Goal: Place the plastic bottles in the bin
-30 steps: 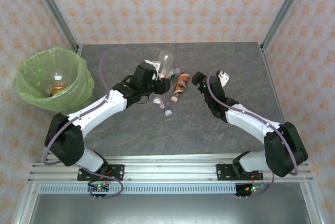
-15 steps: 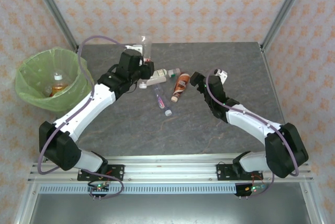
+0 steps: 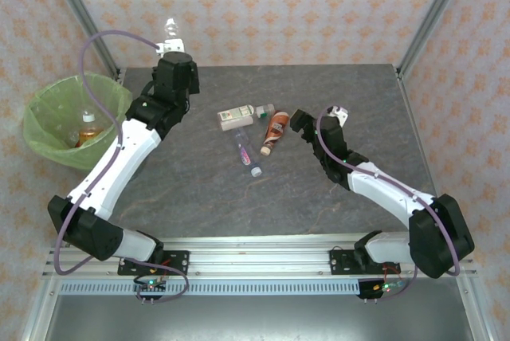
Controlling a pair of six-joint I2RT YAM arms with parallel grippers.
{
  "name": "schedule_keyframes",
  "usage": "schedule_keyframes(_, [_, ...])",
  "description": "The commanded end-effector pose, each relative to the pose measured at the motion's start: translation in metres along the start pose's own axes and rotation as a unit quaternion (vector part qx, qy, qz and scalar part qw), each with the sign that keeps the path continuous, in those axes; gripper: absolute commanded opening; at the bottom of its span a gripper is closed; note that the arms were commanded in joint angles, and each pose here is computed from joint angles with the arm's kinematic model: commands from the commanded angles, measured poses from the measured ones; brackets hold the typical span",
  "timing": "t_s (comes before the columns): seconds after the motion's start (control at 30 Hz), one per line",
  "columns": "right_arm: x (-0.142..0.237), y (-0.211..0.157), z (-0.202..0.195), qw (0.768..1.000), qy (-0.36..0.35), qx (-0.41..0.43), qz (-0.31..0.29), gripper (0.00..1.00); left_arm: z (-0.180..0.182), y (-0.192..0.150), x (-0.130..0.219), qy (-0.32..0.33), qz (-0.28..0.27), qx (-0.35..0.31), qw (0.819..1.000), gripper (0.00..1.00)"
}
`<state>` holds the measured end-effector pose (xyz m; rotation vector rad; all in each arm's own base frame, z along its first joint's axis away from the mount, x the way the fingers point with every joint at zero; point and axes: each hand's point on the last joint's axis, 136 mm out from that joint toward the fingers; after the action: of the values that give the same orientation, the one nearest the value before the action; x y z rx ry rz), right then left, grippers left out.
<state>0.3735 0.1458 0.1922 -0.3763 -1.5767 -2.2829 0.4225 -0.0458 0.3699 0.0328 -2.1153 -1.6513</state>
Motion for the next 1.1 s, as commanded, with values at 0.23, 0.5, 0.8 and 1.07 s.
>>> schedule_keyframes(0.23, [0.005,0.004,-0.003,1.000,0.001,-0.003,-0.011,0.99,0.061,0.064,0.003,0.122,-0.081,-0.025,0.989,0.56])
schedule_keyframes(0.5, [0.003,-0.001,-0.004,1.000,0.000,-0.008,-0.005,0.99,0.105,0.086,0.000,0.212,-0.110,-0.048,0.970,0.56])
schedule_keyframes(0.8, [0.001,-0.004,-0.004,1.000,-0.001,-0.008,0.001,0.99,0.164,0.094,0.002,0.293,-0.133,-0.023,0.947,0.56])
schedule_keyframes(1.07, [-0.007,-0.005,0.004,1.000,0.008,-0.008,0.011,0.99,0.222,0.084,0.009,0.352,-0.168,0.046,0.920,0.56])
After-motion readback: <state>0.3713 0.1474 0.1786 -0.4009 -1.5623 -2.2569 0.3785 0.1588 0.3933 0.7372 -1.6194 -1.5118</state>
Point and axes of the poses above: each hand's point on the last joint's axis, 136 mm out from that joint toward the fingers, its own x axis back along the fingers, its own z axis along the line the jaws close on, y = z × x, and after that the axes turned 14 degrees about x, right-handed
